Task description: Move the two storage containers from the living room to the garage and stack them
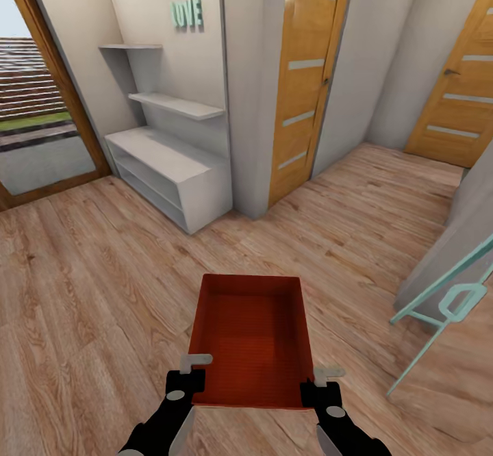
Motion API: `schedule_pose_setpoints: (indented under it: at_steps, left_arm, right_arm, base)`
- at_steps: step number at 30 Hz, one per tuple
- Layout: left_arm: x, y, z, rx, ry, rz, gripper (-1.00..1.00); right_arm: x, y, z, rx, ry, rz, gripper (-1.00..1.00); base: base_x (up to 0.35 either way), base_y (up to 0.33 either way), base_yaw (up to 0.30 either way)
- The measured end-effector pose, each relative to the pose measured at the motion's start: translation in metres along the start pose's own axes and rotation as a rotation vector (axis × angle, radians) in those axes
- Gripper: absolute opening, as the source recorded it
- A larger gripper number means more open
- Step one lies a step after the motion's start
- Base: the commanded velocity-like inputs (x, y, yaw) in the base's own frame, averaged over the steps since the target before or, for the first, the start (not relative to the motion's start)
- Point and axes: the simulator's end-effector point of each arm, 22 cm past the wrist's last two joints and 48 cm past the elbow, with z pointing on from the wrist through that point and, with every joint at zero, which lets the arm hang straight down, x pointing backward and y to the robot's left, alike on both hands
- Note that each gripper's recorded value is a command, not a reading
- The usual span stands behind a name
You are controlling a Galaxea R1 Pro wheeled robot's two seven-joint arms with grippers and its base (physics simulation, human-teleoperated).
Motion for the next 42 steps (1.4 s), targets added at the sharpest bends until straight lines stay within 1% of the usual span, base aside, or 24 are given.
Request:
schedule_pose_setpoints:
  at_steps: [16, 34, 42]
  left_arm:
    - [-0.0004, -0.0001, 0.0, 0.0, -0.001, 0.0, -1.0]
    - [-0.0048, 0.0, -0.0015, 0.0, -0.009, 0.0, -1.0]
    - [-0.0044, 0.0002, -0.0018, 0.0, -0.009, -0.001, -1.0]
  right_arm:
    - [-0.0004, -0.0001, 0.0, 0.0, -0.001, 0.0, -1.0]
    - [-0.0045, -0.0005, -0.0013, 0.0, -0.01, 0.001, -1.0]
    - [-0.0047, -0.0004, -0.0015, 0.0, -0.009, 0.0, -1.0]
  base:
    - [0.329, 0.1, -0.012]
    - [0.329, 0.088, -0.253]
    - [0.325, 0.006, -0.046]
